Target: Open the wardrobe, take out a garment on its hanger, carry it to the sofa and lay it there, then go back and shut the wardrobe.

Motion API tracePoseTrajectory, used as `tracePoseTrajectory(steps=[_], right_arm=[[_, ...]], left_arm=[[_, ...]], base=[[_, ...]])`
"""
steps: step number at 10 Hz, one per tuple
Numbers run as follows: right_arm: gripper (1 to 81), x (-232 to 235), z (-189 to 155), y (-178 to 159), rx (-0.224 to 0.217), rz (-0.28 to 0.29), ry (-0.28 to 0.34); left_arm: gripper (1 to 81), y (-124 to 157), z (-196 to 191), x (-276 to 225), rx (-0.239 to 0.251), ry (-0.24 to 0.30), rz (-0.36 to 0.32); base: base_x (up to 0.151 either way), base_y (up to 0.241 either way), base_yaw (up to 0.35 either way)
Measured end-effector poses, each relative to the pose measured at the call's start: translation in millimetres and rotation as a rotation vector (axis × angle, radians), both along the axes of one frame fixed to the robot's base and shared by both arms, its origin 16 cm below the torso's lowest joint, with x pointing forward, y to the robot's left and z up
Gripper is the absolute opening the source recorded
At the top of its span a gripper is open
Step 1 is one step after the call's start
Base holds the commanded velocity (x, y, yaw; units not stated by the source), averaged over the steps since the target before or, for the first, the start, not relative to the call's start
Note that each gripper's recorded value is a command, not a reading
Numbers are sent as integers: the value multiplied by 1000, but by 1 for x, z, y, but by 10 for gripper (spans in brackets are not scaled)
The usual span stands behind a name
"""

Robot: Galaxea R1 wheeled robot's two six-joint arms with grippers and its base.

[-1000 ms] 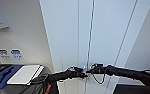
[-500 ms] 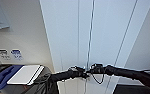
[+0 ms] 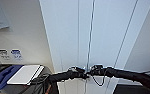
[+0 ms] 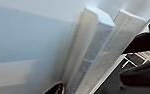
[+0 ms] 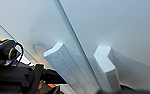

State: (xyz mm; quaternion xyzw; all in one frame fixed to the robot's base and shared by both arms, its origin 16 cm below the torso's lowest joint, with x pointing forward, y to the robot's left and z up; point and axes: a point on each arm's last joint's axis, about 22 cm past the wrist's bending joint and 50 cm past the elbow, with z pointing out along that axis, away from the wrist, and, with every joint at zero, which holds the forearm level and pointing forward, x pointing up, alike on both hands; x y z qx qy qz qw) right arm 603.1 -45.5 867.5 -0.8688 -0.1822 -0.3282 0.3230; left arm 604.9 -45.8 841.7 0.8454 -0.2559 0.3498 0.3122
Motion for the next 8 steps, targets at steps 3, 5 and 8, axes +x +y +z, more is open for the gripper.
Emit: tracePoseTrajectory(steps=[3,5,8], right_arm=[[811,-19,2,-1,42,40,-19],[811,-44,2,-3,67,76,-15],[811,-87,3,-13,91,129,11]], left_arm=[[811,5,6,-32,-25,-3,-86],[811,14,7,-62,-44,7,-141],[811,33,10,-109,-59,42,-211]], base=[[0,0,0],[0,0,0],[0,0,0]])
